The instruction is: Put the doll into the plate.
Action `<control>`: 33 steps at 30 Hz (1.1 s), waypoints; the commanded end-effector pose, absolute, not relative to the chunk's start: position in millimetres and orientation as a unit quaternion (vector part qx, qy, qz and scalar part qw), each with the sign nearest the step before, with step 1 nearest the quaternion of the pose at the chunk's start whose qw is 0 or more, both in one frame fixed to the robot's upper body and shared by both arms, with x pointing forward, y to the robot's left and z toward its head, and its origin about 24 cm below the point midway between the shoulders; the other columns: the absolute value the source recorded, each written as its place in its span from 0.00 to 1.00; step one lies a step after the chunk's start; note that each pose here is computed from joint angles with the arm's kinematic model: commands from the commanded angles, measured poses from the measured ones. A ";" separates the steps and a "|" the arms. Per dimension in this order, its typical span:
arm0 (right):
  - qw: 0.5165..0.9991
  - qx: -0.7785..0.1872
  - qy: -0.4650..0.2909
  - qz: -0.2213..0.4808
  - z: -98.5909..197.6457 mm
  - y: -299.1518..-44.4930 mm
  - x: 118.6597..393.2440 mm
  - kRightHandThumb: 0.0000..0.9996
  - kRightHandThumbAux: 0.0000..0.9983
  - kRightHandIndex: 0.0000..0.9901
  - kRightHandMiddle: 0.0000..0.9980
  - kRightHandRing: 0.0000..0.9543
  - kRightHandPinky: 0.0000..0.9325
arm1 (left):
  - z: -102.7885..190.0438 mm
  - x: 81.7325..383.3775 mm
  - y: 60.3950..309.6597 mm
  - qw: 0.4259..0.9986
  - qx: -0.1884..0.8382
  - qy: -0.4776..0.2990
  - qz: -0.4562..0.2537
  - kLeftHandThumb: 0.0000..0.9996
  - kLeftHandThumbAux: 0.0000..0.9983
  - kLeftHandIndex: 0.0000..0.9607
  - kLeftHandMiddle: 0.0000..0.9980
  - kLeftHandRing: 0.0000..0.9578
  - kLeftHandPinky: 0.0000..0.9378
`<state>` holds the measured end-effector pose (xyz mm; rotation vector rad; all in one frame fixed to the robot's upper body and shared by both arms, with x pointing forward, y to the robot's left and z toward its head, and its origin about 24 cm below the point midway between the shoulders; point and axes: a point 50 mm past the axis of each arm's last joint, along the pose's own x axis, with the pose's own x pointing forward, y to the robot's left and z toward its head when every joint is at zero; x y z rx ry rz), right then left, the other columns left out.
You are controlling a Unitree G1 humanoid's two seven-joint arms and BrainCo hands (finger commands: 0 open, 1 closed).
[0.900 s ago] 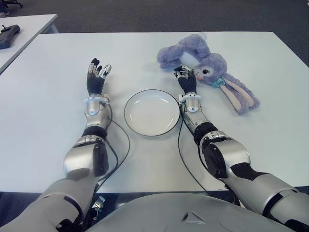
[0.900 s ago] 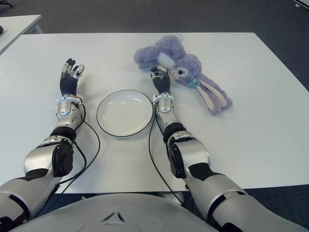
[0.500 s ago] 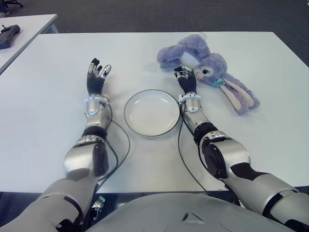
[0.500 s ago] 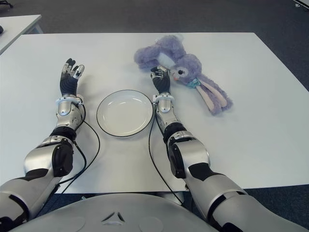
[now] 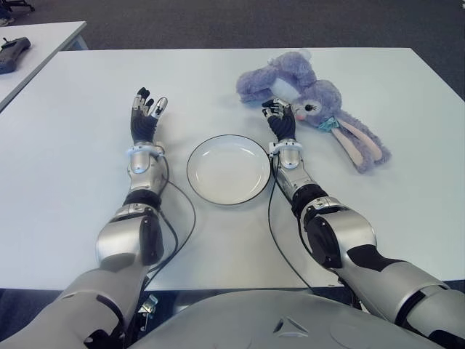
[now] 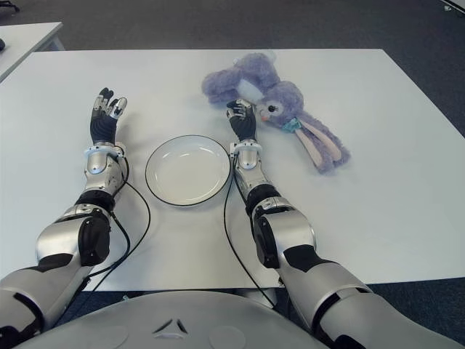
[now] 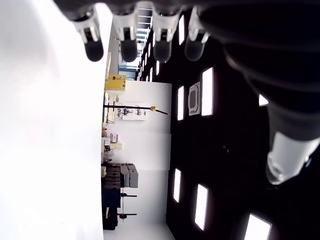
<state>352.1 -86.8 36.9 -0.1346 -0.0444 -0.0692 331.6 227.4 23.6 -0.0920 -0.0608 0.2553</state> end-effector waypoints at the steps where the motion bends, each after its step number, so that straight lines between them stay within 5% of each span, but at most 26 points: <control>1: 0.978 -0.063 0.193 -0.042 -62.3 -96.0 282.2 0.70 0.74 0.41 0.36 0.37 0.34 | -95.6 228.8 190.3 0.961 -0.117 0.197 0.155 0.00 0.59 0.02 0.04 0.03 0.04; 33: 0.999 0.025 -0.010 -0.042 10.5 -89.9 329.1 0.68 0.74 0.40 0.33 0.36 0.36 | -96.1 228.7 193.6 0.960 -0.117 0.202 0.157 0.00 0.60 0.02 0.05 0.03 0.04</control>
